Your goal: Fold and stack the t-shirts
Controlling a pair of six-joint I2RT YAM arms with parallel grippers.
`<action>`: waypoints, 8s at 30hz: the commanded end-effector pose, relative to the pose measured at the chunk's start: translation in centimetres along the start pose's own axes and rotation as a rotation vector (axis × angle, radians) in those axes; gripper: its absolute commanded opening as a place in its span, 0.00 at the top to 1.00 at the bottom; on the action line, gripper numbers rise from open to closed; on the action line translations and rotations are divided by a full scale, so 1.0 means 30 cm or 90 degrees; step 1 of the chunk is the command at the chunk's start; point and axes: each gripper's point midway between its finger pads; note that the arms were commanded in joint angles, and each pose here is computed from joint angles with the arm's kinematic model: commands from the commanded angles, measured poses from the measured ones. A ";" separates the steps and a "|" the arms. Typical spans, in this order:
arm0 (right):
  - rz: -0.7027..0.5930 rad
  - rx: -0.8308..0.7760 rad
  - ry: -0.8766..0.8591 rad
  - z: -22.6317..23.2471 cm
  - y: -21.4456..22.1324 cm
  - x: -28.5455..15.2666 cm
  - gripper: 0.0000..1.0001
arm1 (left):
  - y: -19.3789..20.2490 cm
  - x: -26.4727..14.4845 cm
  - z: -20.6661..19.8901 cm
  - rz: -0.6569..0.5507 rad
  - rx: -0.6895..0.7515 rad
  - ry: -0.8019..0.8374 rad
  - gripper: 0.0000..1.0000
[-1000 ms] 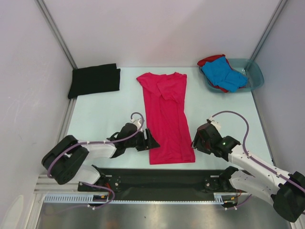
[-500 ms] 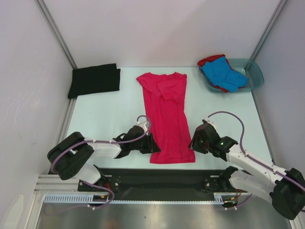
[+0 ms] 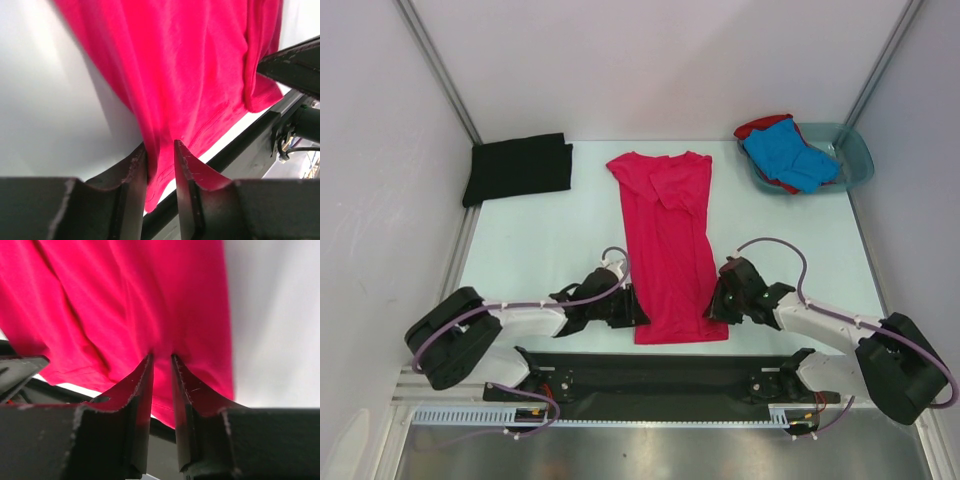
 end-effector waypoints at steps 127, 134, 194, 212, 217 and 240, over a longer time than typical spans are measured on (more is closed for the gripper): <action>0.031 -0.060 0.224 -0.203 0.134 -0.006 0.71 | 0.185 -0.252 0.319 0.114 0.047 -0.322 0.34; 0.033 -0.060 0.212 -0.193 0.140 -0.003 0.71 | 0.113 -0.260 0.147 0.044 0.060 -0.185 0.29; 0.031 -0.089 0.175 -0.166 0.137 -0.009 0.71 | 0.057 0.025 -0.267 0.035 0.164 -0.230 0.43; 0.014 -0.084 0.141 -0.177 0.145 -0.044 0.71 | 0.115 0.041 -0.179 0.037 0.158 -0.334 0.43; 0.018 -0.095 0.138 -0.179 0.148 -0.042 0.71 | 0.132 0.055 -0.170 0.042 0.154 -0.342 0.57; 0.018 -0.089 0.142 -0.176 0.147 -0.031 0.72 | 0.306 -0.003 -0.200 0.165 0.231 -0.288 0.97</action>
Point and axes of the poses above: each gripper's point midway between its finger pads, its own x axis out along the fingers, its own z axis along the line the jaws close on, y = z × x, and after that the axes turned 3 degrees about x, right-handed
